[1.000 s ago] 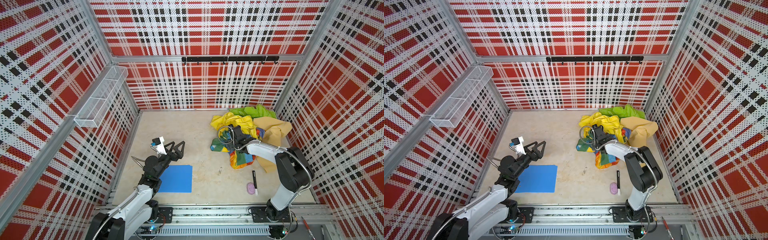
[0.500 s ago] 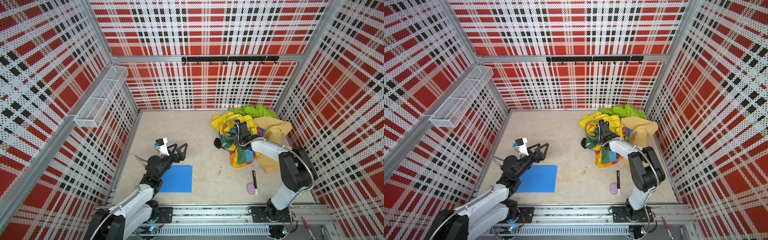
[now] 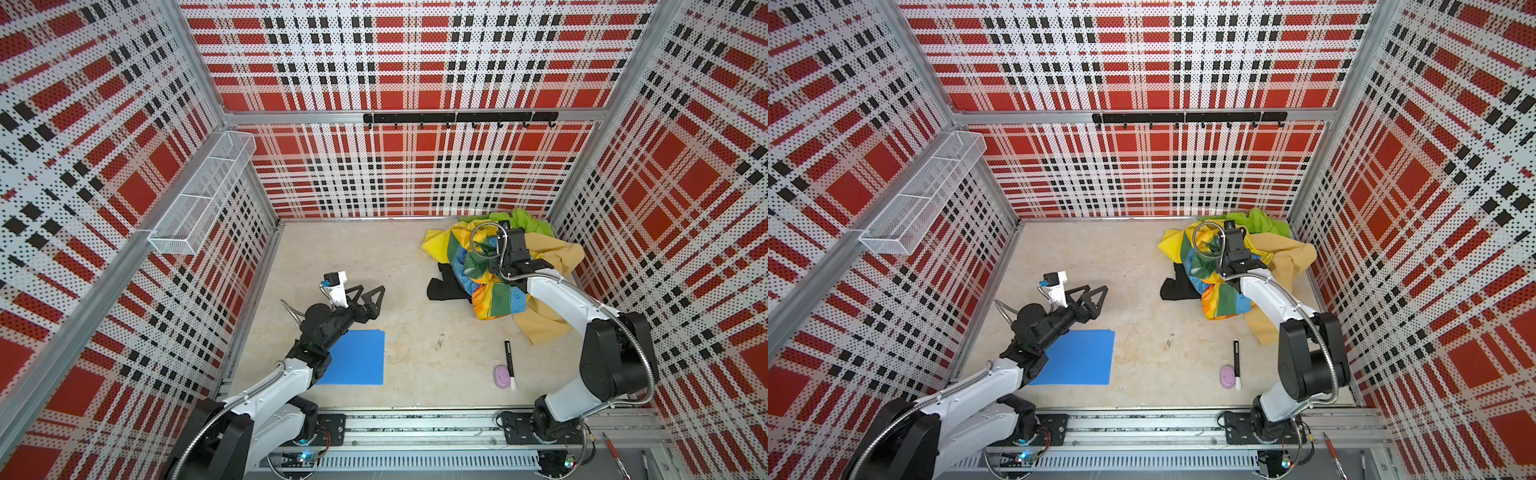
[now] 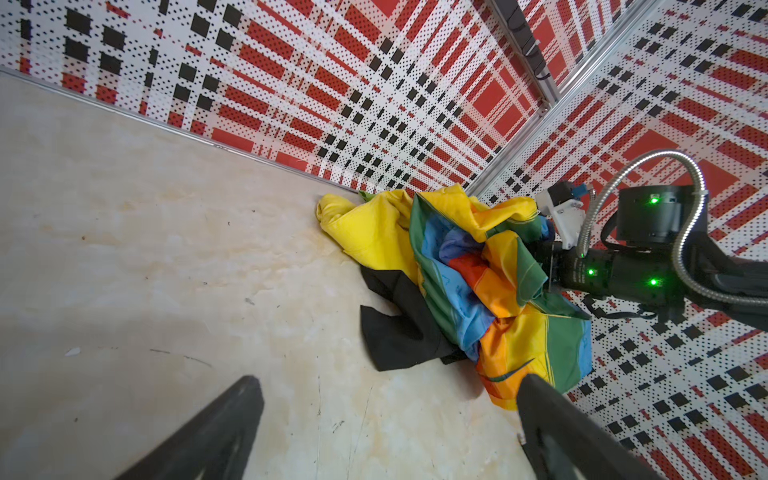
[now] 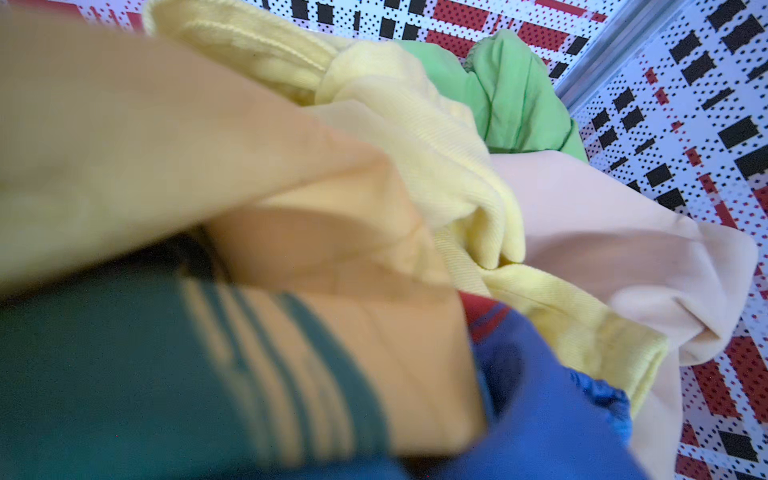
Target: Pick out a specific cloth from the pile
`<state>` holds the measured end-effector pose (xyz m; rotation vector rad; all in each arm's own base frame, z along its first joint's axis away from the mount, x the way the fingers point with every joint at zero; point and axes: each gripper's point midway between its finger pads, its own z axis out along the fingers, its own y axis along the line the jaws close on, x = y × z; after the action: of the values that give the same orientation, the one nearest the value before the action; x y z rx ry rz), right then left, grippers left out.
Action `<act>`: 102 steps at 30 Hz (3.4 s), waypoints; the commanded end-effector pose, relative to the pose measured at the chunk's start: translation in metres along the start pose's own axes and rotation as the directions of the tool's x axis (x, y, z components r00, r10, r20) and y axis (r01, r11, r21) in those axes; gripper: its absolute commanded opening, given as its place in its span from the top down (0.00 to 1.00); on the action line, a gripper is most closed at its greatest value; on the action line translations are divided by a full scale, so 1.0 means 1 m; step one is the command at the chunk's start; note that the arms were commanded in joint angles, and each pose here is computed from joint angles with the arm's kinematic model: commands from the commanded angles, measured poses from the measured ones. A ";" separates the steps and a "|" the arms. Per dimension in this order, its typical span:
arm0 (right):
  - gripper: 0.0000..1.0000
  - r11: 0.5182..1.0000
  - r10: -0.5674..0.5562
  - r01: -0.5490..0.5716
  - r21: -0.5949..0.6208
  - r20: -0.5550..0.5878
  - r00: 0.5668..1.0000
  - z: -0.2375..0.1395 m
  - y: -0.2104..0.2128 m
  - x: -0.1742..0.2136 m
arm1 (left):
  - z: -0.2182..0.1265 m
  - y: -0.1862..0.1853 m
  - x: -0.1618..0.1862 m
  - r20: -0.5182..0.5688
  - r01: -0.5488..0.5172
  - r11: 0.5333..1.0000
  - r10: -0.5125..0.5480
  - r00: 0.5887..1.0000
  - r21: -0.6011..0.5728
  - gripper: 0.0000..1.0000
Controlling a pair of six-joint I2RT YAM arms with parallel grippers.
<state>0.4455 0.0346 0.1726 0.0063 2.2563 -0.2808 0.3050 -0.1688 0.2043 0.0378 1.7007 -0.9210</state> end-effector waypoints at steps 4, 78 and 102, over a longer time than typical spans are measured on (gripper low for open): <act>1.00 0.985 0.173 -0.172 -0.022 0.100 0.980 -0.012 -0.040 -0.032 | 0.007 -0.013 -0.006 0.003 -0.035 0.999 0.035 0.999 0.031 0.01; 0.03 0.929 0.168 -0.117 -0.352 0.116 0.979 -0.048 0.065 -0.039 | 0.165 -0.036 0.106 -0.375 -0.018 1.000 0.023 0.927 0.015 0.36; 0.01 0.883 0.264 -0.166 -0.439 0.172 0.949 -0.137 0.032 0.007 | 0.197 0.033 0.145 -0.529 0.056 0.987 -0.127 0.839 -0.148 0.70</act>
<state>0.3435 0.0929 0.2361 -0.0001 2.0542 0.3030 0.4262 -0.3171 0.0602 0.1752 2.2768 -0.8879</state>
